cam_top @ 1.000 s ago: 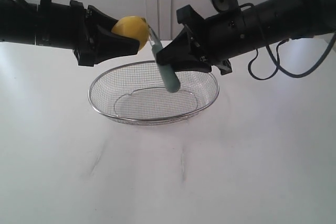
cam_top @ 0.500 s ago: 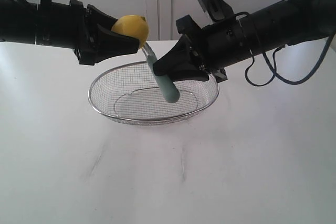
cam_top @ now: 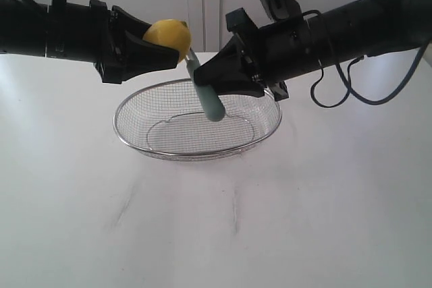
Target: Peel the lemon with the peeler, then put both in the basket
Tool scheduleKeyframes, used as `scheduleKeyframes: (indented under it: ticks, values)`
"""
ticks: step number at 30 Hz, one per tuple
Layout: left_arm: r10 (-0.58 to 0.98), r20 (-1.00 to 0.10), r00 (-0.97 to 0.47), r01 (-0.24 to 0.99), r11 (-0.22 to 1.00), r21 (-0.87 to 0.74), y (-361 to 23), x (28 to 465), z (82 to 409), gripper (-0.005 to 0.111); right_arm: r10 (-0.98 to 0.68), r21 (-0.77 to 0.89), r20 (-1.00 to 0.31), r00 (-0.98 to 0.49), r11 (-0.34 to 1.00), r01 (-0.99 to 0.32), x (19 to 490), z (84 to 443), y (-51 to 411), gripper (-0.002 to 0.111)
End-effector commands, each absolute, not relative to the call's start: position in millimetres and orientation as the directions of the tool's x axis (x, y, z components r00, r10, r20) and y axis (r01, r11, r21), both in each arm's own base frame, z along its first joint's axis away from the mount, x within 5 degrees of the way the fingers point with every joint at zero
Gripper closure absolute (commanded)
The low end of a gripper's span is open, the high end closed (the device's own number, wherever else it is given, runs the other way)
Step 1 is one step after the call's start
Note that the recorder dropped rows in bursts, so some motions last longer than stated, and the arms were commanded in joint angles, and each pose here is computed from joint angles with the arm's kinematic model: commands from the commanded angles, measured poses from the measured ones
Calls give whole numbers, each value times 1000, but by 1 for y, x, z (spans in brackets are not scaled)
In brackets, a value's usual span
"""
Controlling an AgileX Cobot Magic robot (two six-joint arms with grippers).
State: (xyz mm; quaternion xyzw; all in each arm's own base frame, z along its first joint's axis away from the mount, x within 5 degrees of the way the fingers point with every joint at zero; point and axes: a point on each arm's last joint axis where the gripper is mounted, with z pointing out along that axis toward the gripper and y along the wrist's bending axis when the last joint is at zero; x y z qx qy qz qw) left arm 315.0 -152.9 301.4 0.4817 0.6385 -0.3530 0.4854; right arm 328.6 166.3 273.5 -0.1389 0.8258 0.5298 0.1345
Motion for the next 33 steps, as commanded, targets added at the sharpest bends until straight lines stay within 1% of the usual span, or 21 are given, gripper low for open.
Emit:
scheduleKeyframes:
  ticks: [1,7,12,22,26,33]
  values:
    - [235,-970,-66,957,289,5,-152,314,307,107,-47,828,-402,-914,407,-385,330,280,164,108]
    - [235,-970,-66,957,289,5,-152,314,307,107,-22,812,-446,-895,411,-415,326,296,158,108]
    - [235,-970,-66,957,289,5,-152,314,307,107,-34,807,-465,-885,395,-439,319,306,157,108]
    - [235,-970,-66,957,289,5,-152,314,307,107,-18,790,-484,-875,420,-446,320,308,156,108]
    - [235,-970,-66,957,289,5,-152,314,307,107,-31,770,-467,-883,476,-424,324,299,153,108]
    - [205,-976,-75,956,294,-11,-153,314,309,107,-38,821,-352,-935,467,-328,324,265,157,108]
